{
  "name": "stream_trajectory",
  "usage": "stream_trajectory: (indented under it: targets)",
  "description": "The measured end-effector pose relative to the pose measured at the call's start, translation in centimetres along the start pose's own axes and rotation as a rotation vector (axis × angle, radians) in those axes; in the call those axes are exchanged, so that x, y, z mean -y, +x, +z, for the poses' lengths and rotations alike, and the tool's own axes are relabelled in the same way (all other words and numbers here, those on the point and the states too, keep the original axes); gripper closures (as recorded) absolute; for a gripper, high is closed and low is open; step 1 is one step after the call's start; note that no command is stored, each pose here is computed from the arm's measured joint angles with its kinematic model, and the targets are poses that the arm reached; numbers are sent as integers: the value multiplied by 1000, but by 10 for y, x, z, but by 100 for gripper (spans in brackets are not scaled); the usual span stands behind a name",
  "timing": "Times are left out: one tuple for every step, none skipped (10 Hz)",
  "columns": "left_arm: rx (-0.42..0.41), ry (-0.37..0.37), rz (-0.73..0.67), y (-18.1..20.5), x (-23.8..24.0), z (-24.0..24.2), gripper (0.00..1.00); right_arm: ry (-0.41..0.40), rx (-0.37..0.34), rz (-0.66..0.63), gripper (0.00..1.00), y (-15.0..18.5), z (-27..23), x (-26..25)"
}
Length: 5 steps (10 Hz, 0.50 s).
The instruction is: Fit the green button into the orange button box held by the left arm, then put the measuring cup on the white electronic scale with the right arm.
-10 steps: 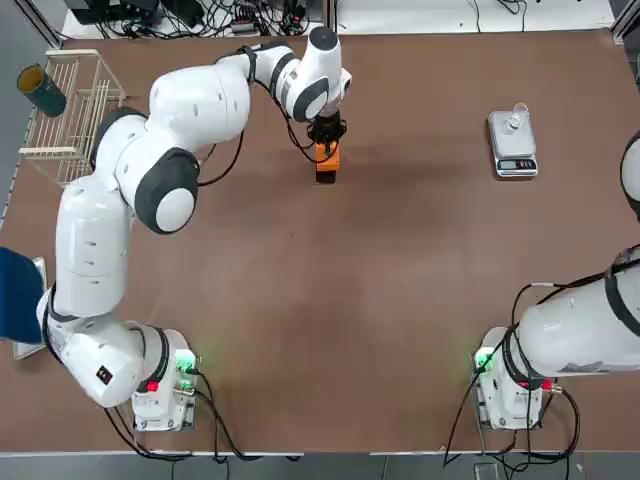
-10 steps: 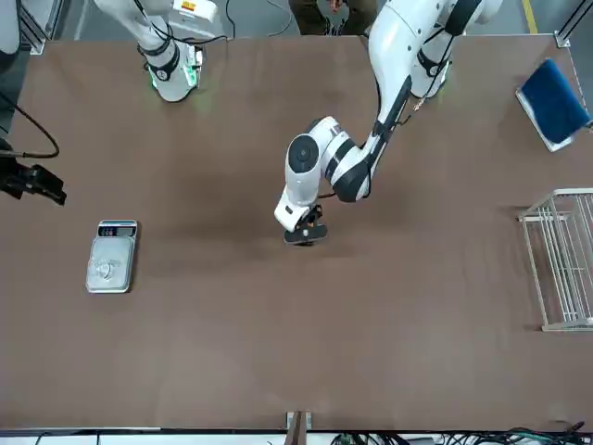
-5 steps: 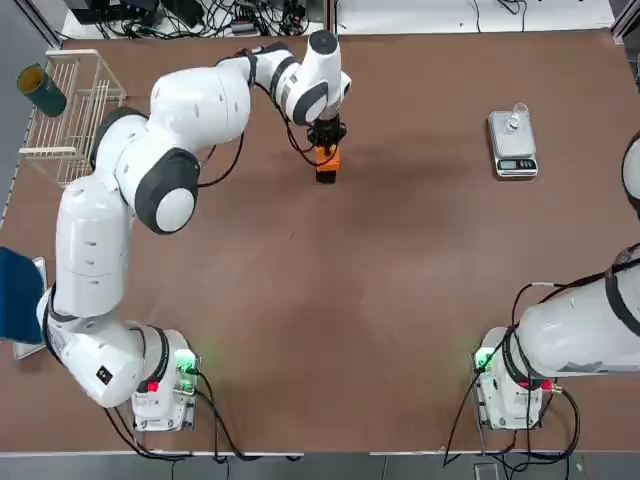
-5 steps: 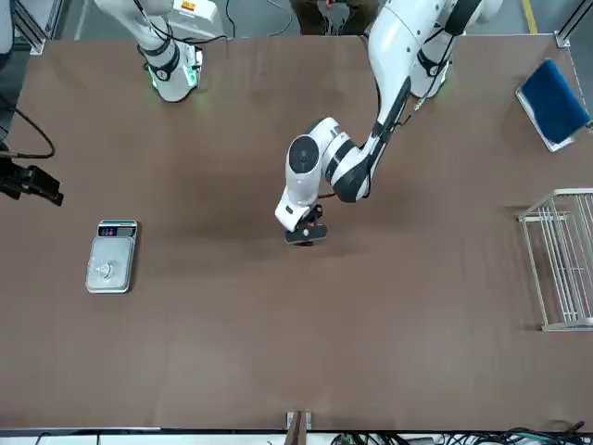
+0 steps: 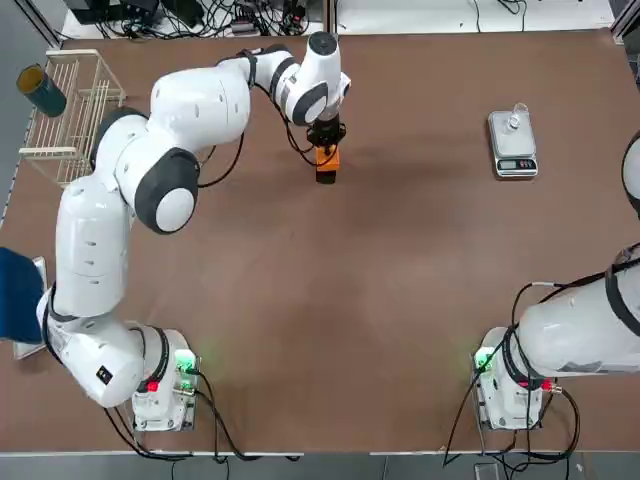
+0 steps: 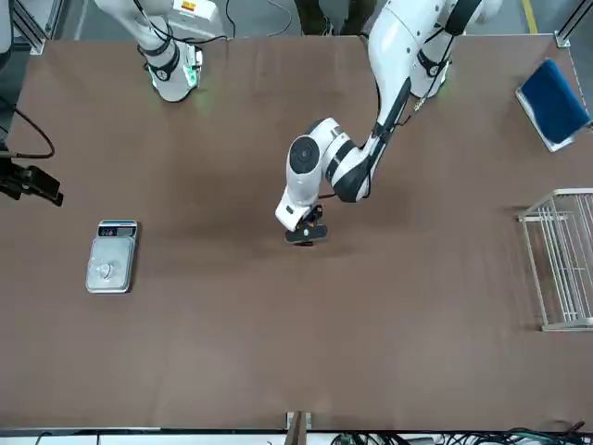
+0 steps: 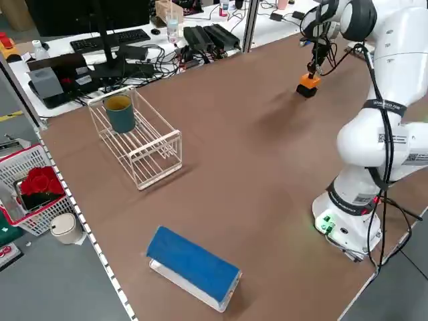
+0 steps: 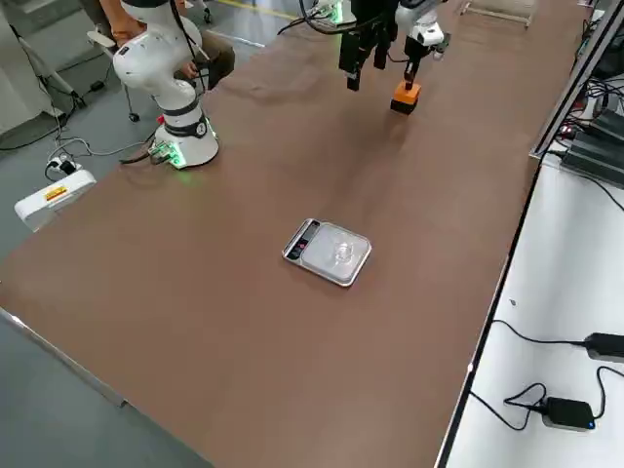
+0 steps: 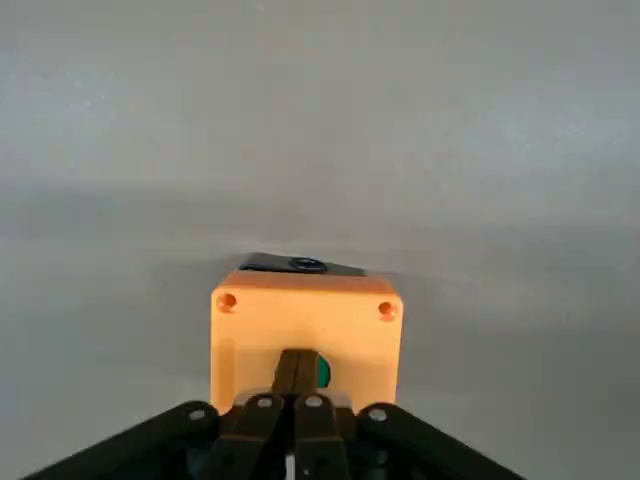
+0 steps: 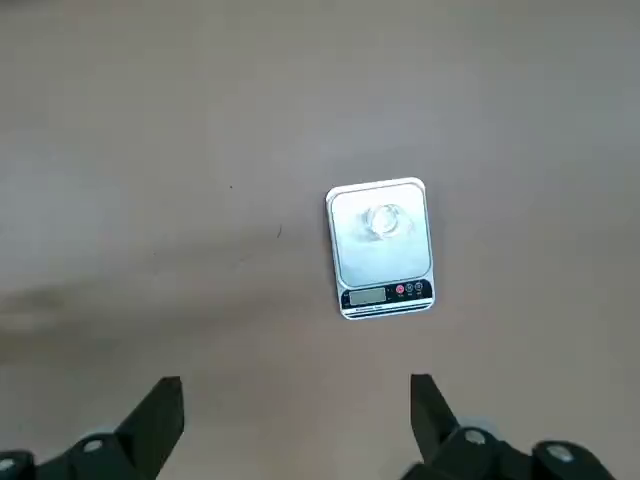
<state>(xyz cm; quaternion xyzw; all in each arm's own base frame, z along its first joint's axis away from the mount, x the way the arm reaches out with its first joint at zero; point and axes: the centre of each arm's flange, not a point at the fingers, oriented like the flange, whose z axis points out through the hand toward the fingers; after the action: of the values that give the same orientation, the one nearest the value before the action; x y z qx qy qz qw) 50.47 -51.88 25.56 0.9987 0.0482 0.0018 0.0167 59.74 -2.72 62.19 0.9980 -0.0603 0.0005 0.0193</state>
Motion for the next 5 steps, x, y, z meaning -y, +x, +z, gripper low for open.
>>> stream_trajectory:
  targets:
    - [0, 0, 4, 0, 0, 0, 99, 0, 0, 0, 0, 0, 0, 0]
    - [-1, -2, 7, 0, 0, 1, 99, 0, 0, 0, 0, 0, 0, 0]
    - [-5, -8, 8, 0, 0, 1, 99, 0, 0, 0, 0, 0, 0, 0]
    - [-10, -16, 9, -1, -1, 2, 99, 0, 0, 0, 0, 0, 0, 0]
    - [-12, -17, 10, -1, -1, 2, 99, 1, 0, 0, 0, 0, 0, 0]
